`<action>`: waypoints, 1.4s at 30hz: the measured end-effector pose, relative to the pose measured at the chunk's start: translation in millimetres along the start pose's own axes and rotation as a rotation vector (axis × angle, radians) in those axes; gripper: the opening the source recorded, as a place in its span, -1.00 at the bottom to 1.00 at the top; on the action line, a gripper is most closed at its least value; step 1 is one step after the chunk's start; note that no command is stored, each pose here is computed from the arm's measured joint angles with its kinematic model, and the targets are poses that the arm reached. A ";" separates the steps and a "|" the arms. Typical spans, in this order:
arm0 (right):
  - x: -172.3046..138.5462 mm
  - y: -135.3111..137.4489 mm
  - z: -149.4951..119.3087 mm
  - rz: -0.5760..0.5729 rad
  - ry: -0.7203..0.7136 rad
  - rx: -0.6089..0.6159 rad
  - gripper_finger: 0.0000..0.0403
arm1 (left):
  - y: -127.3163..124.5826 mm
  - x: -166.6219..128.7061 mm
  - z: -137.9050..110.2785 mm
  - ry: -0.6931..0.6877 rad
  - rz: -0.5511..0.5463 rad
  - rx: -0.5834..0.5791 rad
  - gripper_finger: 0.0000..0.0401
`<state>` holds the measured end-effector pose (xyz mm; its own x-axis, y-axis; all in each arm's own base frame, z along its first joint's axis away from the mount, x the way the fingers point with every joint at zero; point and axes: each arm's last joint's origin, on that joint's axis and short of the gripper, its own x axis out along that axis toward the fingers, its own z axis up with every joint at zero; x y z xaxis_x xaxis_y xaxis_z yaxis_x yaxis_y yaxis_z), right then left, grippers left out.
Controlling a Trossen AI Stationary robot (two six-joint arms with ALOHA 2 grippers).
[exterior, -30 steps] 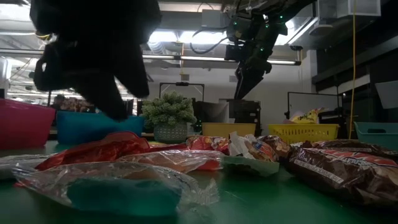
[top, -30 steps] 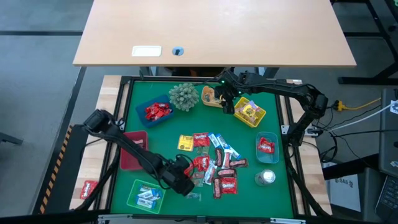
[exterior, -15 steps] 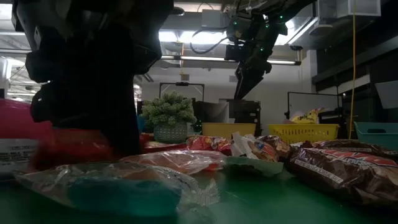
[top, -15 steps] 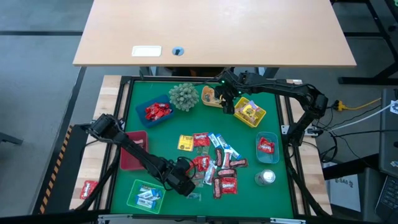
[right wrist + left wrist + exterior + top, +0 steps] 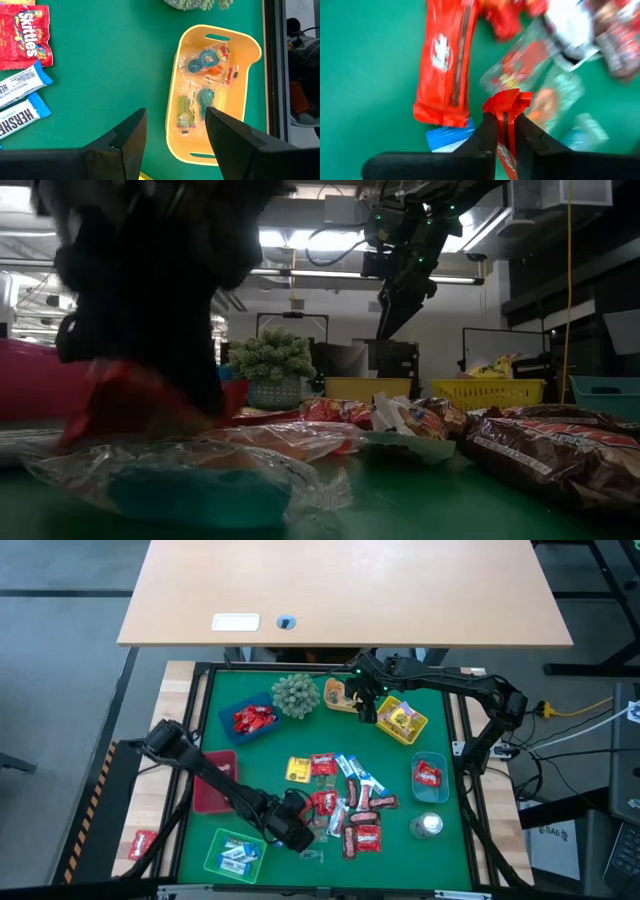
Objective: Sort candy
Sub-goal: Put the red chocolate into the blue bin
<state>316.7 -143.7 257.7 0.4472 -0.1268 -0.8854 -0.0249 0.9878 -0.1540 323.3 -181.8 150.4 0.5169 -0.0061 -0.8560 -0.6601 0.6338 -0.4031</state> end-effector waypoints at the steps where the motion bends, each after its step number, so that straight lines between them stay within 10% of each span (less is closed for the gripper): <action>1: 0.0 -0.1 0.0 0.000 0.000 0.000 -0.01 | -1.1 -5.6 4.4 -0.007 -0.014 -0.010 -0.91; 13: 0.0 1.1 1.2 0.044 -0.029 -0.001 -0.01 | 25.6 -108.4 81.0 -0.125 -0.036 0.090 -0.89; 29: -2.1 46.5 21.4 0.473 -0.212 -0.065 -0.01 | 132.0 -173.1 139.2 -0.327 0.741 0.188 -0.88; 42: -3.7 113.8 50.2 0.338 -0.250 -0.275 -0.01 | 155.7 -174.7 162.7 -0.298 0.868 0.189 -0.71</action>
<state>357.1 -26.3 265.5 0.5731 0.2549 -0.7788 -0.4249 0.9051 -0.0165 218.9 43.8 289.9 0.0202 0.7103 -0.7036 -0.7943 0.4388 0.4201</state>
